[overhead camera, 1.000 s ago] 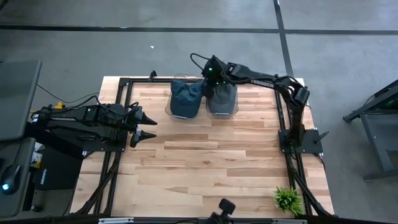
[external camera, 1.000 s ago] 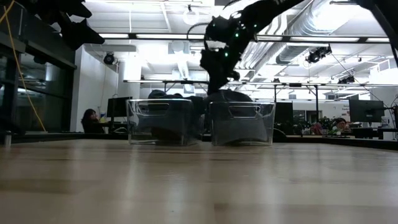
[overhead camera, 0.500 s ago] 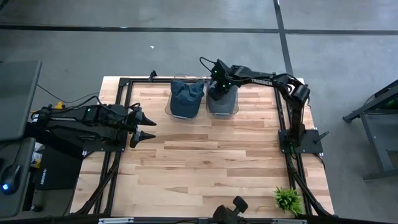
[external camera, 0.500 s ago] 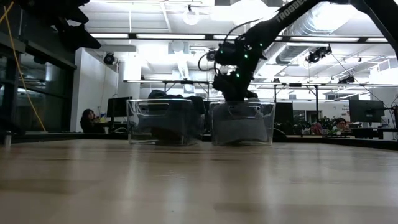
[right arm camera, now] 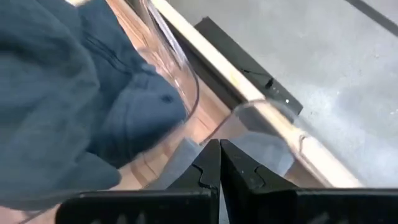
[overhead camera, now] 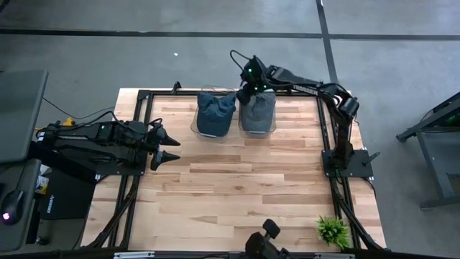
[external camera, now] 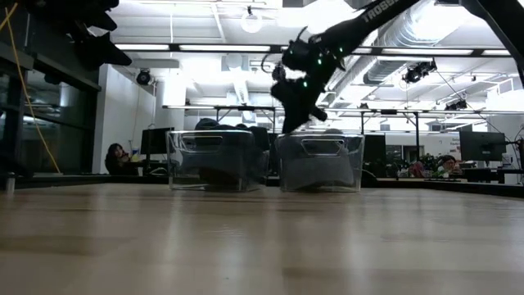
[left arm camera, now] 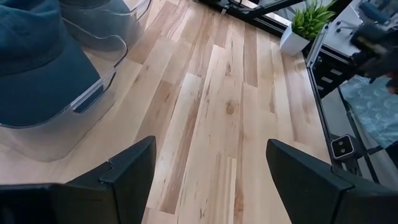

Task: Pick & Place hat
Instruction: Return to Home Position

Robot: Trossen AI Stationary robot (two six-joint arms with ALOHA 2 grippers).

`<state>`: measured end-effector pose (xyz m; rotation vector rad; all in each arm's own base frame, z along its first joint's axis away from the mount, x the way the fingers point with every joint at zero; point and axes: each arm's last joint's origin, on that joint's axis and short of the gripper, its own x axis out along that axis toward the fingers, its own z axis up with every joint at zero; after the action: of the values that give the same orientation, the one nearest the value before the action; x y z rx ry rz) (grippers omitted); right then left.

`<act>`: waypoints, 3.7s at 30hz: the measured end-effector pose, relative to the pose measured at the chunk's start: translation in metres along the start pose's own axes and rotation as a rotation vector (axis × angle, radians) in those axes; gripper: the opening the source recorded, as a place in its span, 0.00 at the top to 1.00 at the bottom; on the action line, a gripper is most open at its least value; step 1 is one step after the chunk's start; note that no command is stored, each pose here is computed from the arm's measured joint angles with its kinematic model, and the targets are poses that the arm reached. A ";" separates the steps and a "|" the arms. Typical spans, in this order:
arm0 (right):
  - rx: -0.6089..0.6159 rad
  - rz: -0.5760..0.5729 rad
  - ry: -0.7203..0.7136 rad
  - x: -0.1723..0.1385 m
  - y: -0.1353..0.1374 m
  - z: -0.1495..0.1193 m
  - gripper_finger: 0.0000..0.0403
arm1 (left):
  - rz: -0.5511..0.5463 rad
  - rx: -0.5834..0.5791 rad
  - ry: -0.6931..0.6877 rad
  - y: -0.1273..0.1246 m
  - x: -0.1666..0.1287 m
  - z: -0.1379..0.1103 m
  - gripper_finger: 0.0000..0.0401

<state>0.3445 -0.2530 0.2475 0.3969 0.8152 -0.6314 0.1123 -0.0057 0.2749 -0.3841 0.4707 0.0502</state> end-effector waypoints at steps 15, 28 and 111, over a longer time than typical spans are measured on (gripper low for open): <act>-0.278 0.238 0.100 -0.090 0.041 0.036 1.00 | 0.110 -0.042 -0.179 0.003 -0.024 0.007 0.29; -0.267 0.382 -0.078 -0.152 0.077 -0.073 1.00 | 0.164 -0.171 -0.367 0.023 -0.031 -0.031 0.29; -0.226 0.662 -0.578 -0.133 0.026 -0.316 1.00 | 0.157 0.197 -0.378 0.049 0.051 -0.097 0.29</act>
<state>0.1194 -0.0101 0.1537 0.2340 0.1661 -0.0150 0.1090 0.0019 0.1552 -0.1369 0.1290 0.2230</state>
